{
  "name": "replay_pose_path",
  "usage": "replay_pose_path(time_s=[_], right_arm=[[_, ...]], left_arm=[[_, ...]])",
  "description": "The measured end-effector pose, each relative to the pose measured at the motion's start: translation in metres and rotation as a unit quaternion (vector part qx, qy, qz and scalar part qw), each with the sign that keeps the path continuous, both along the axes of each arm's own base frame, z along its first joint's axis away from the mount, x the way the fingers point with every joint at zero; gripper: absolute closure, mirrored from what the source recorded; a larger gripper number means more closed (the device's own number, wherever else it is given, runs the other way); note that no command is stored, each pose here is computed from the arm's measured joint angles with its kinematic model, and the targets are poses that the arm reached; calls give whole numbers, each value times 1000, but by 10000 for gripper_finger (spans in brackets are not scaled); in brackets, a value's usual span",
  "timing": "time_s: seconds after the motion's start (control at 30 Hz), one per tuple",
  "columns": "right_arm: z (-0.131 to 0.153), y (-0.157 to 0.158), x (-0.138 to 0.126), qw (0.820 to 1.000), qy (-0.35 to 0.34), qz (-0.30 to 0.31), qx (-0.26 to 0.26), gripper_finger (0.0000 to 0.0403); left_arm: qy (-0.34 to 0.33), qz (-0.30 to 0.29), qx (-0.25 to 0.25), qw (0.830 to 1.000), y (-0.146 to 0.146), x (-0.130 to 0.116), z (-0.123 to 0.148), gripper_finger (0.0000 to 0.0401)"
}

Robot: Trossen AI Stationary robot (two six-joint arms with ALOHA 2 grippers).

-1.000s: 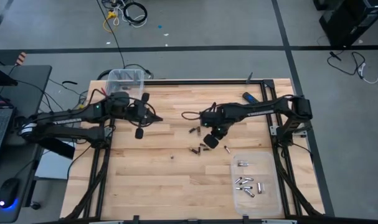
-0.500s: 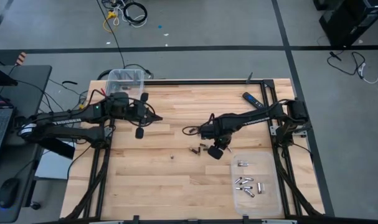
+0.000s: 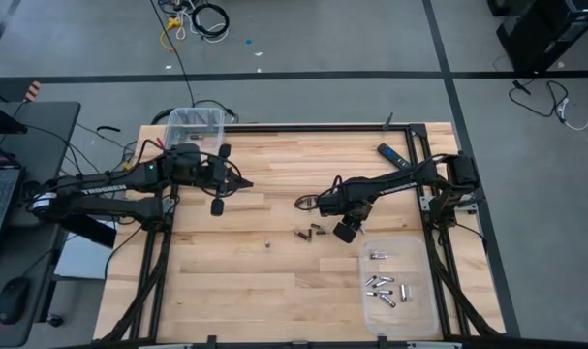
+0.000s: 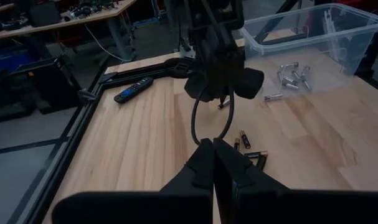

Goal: Sort batteries
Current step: Put the black and silver battery into the bottom transparent bin

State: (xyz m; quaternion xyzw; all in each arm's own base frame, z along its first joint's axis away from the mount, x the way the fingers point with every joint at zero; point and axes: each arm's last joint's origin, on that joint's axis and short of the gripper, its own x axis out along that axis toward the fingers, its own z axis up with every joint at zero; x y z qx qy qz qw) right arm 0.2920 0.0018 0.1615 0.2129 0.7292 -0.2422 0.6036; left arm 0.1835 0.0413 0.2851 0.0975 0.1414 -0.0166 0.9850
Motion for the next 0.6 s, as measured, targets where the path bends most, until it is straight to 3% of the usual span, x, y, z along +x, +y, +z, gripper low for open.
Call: replay_pose_path(time_s=[0.3, 0.6], right_arm=[[-26, 1, -18, 1000, 23, -12, 14, 269], [-33, 0, -22, 999, 14, -23, 26, 283]], left_arm=[[-1, 0, 1, 1000, 0, 0, 0, 401], [-2, 0, 1, 1000, 0, 0, 0, 401]])
